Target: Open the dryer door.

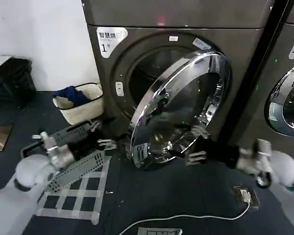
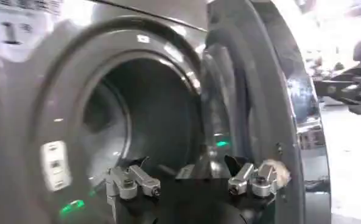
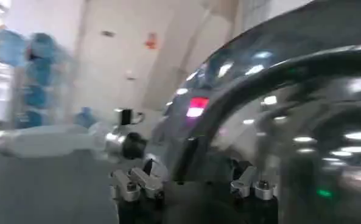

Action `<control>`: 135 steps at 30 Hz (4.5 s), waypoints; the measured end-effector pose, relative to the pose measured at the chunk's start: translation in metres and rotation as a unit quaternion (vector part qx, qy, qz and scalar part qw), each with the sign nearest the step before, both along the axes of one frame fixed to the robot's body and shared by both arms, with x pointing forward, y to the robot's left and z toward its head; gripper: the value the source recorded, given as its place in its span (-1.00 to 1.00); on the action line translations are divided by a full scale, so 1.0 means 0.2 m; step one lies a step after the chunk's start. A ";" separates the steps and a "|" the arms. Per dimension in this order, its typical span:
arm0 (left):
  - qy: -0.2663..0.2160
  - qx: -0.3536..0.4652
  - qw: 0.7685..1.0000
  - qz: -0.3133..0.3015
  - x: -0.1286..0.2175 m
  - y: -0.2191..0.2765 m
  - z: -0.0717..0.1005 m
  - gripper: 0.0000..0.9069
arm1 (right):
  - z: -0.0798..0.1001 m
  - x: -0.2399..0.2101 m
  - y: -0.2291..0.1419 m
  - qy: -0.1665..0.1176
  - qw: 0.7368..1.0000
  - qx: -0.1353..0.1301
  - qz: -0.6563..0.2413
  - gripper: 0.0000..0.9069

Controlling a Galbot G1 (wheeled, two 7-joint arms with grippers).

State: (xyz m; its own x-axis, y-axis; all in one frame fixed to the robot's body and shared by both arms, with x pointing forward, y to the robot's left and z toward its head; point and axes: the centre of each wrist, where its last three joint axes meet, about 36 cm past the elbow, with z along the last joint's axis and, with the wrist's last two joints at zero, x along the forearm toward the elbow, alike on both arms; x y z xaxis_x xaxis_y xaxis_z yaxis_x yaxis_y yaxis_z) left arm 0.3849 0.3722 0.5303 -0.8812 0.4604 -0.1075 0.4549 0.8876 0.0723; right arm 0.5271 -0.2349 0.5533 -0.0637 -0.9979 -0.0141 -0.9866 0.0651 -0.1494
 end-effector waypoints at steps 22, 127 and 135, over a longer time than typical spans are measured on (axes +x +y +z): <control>-0.001 0.062 0.971 -0.230 0.45 -0.29 -0.02 1.00 | 0.07 -0.67 -0.76 -0.056 0.964 0.039 -0.258 1.00; 0.127 0.113 0.982 -0.087 -0.08 -0.94 -0.07 1.00 | -0.32 -2.82 -1.70 -0.141 0.063 -0.125 -0.980 1.00; 0.237 0.148 0.958 0.062 0.02 -0.68 0.12 1.00 | -0.37 -2.77 -1.71 -0.139 0.083 -0.124 -0.979 1.00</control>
